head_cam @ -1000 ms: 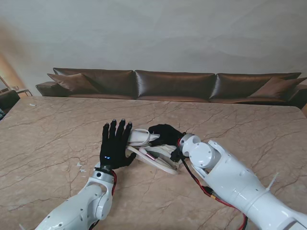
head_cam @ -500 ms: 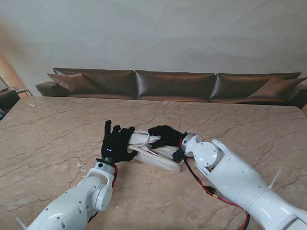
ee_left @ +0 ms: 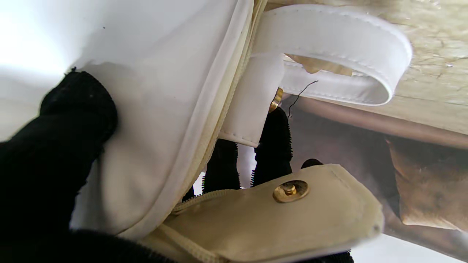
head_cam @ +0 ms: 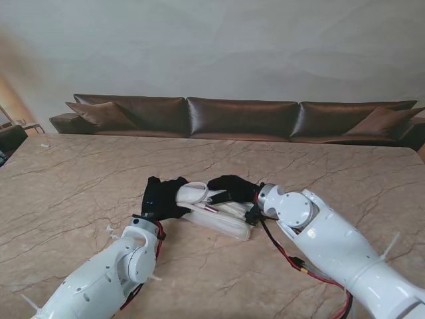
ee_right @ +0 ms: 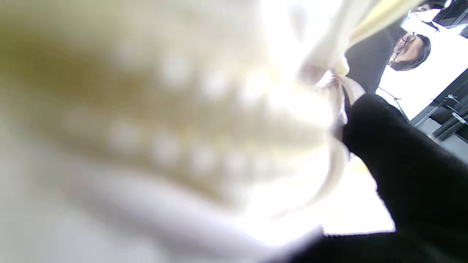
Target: Pack the cosmetics bag
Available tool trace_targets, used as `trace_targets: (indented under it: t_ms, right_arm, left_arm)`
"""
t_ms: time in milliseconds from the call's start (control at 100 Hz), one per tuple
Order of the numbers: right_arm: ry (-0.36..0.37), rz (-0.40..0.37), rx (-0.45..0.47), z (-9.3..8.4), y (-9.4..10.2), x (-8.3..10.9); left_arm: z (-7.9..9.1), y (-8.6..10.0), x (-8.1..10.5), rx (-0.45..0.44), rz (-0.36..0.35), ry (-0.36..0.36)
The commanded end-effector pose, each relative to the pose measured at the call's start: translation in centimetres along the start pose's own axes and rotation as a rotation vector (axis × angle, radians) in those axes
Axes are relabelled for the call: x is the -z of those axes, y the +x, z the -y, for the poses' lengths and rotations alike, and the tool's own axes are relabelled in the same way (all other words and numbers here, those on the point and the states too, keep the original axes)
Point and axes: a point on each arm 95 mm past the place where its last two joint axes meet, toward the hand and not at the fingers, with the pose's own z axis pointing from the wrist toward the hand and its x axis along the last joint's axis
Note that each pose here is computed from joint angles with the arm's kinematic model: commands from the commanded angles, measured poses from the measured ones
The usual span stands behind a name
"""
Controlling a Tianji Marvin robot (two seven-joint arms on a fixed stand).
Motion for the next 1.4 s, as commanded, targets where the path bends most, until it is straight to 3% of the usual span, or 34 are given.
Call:
trace_targets:
  t_ms: [0, 210, 450, 770, 1040, 1390]
  right_arm:
    - [0.013, -0.006, -0.003, 0.3, 0.4, 0.1]
    - [0.020, 0.011, -0.009, -0.3, 0.2, 1.0]
    - [-0.026, 0.050, -0.005, -2.2, 0.2, 3.3]
    - [0.008, 0.178, 0.043, -4.2, -1.4, 7.2]
    - [0.024, 0.308, 0.078, -3.8, -3.1, 8.4]
    - [0.086, 0.384, 0.025, -2.1, -5.7, 9.4]
  left_arm:
    - [-0.8, 0.7, 0.2, 0.016, -0.009, -0.016]
    - [-1.4, 0.9, -0.1, 0.060, -0.025, 0.006]
    - [-1.2, 0.2, -0.1, 0.090, -0.001, -0.006]
    - [-0.3, -1.3, 0.5, 0.173, 0.043, -0.013]
    - [0.4, -2.2, 1.1, 0.188, 0.069, 0.005]
    - [0.8, -2.8, 1.1, 0.196, 0.119, 0.066]
